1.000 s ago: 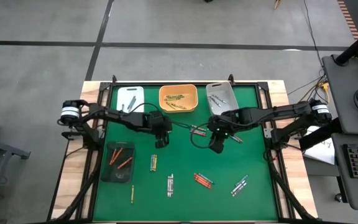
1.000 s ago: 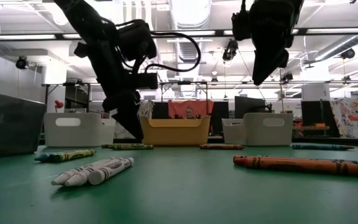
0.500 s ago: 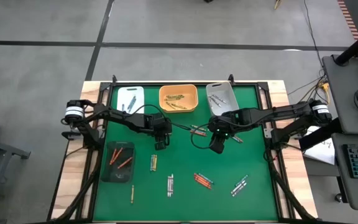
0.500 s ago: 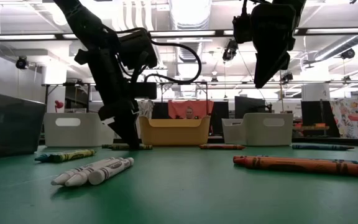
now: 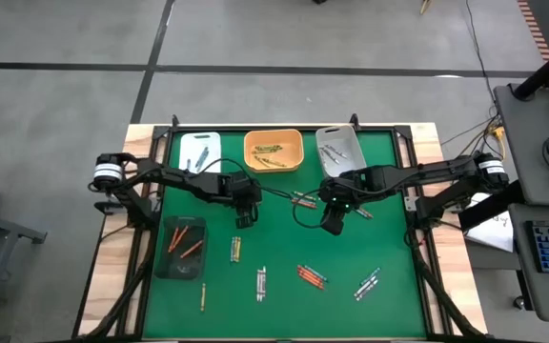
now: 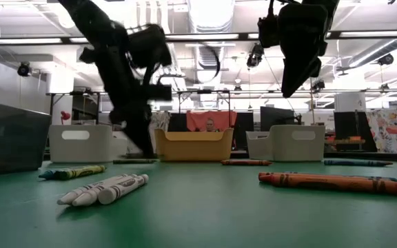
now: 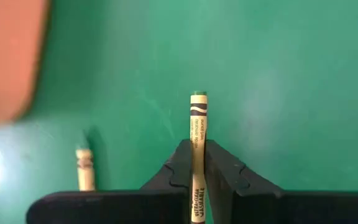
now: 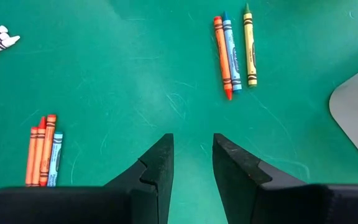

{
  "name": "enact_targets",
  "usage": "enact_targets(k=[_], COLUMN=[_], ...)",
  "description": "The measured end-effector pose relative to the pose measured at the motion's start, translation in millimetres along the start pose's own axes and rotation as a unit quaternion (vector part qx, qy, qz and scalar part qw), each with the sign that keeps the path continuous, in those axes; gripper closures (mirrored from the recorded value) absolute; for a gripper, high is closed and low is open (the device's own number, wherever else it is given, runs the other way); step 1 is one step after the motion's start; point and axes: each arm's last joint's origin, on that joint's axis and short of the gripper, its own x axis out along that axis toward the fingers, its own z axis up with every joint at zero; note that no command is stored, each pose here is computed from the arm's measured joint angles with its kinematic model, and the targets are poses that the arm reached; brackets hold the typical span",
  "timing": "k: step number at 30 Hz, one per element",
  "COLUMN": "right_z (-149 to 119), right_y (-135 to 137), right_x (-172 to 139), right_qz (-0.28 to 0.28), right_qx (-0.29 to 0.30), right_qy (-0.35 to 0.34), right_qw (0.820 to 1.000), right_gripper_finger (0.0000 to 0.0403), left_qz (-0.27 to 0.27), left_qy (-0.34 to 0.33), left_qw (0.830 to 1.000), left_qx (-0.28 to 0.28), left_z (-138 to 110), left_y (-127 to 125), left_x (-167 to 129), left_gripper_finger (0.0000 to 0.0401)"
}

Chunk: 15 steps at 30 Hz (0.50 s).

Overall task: Sort crayons
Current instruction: Put the green crayon into the yellow bin

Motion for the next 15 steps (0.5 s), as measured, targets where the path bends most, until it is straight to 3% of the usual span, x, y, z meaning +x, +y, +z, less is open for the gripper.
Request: enact_targets(k=[8, 15], right_z=[0.0, 0.0], right_y=[0.0, 0.0], right_x=[0.0, 0.0], right_qz=[0.000, 0.000], right_qx=[-0.005, -0.006], right_qy=[0.000, 0.000], right_qw=[1.000, 1.000], right_gripper_finger=[0.0303, 0.0303], left_qz=[0.005, 0.052], left_qy=[-0.077, -0.124], left_qw=[0.996, 0.987], left_qx=[0.053, 0.083], left_z=[42.6, 83.4], left_y=[10.1, 54.6], left_x=[-43.1, -60.5], left_gripper_finger=[0.0400, 0.0401])
